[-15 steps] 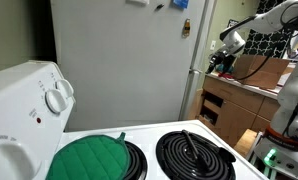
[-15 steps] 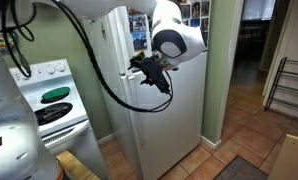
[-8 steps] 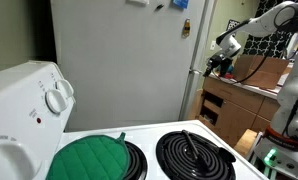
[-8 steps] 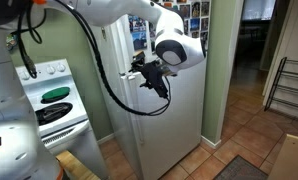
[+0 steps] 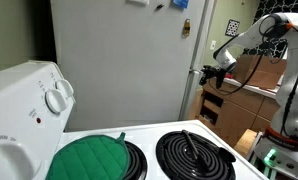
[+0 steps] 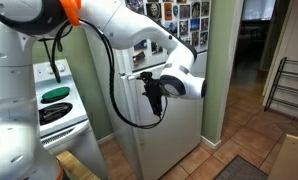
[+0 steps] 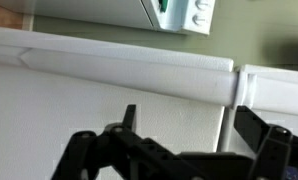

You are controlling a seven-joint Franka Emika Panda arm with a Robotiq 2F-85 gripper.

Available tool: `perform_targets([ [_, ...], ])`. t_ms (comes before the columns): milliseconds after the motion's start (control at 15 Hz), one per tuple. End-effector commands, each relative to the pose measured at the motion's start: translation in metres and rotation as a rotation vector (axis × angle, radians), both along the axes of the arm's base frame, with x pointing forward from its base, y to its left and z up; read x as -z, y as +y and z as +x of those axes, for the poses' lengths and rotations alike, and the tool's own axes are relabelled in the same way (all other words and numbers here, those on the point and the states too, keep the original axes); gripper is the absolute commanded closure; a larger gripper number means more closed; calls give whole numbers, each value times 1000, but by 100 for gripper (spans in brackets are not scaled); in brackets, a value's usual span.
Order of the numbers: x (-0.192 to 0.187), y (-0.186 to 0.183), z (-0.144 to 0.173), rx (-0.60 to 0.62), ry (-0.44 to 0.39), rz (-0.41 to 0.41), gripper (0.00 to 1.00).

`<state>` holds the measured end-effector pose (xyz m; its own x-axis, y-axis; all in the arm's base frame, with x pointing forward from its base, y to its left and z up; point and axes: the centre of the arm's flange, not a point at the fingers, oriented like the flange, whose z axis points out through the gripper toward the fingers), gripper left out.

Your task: Close the bottom fridge door

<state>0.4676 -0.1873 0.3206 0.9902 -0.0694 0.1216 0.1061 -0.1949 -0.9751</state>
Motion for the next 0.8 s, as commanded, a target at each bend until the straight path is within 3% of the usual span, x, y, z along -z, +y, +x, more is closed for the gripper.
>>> perform_targets([
  [0, 25, 7, 7, 62, 58, 129, 0],
  [400, 39, 30, 26, 167, 105, 154, 0],
  [733, 50, 42, 35, 249, 120, 82, 0],
])
